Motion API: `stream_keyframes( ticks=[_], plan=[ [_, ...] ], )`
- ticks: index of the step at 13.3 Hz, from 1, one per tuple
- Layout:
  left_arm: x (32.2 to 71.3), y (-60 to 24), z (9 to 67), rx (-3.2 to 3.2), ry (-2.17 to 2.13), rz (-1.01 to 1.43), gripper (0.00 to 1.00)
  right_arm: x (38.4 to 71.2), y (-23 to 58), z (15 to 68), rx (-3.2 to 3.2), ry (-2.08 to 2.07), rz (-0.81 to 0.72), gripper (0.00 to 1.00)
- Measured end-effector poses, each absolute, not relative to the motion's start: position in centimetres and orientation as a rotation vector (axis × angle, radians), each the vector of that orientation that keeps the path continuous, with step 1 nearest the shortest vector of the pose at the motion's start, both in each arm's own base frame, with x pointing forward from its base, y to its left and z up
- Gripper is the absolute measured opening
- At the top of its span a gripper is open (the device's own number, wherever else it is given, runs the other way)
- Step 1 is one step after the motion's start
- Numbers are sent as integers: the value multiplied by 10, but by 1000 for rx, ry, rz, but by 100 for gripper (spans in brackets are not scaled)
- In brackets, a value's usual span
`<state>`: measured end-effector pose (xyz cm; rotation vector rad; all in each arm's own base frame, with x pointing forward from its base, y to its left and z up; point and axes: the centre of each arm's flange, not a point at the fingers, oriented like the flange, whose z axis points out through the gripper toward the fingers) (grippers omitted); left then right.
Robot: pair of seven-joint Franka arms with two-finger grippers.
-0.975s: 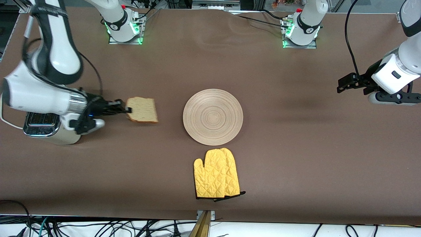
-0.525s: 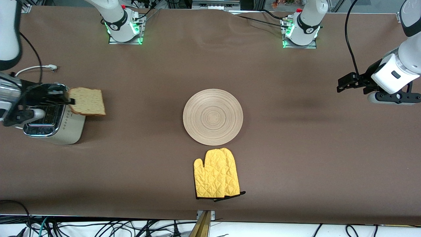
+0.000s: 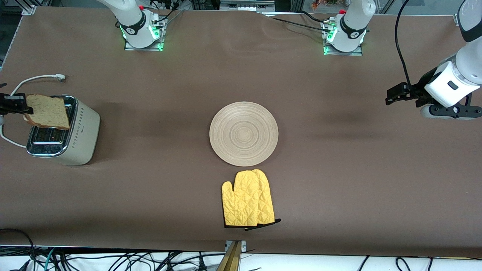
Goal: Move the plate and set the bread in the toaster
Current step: 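Lower the bread upright into a toaster slot with the right gripper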
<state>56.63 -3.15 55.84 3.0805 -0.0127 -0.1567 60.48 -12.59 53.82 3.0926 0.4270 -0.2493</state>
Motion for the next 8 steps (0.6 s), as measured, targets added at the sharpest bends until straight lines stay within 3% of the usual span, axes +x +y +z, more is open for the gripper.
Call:
stream_keyframes(
  ticks=[8],
  plan=[
    [566,-32,558,3080,-13,-160,100,612,-167,515,3044,300,-255,7]
  ],
)
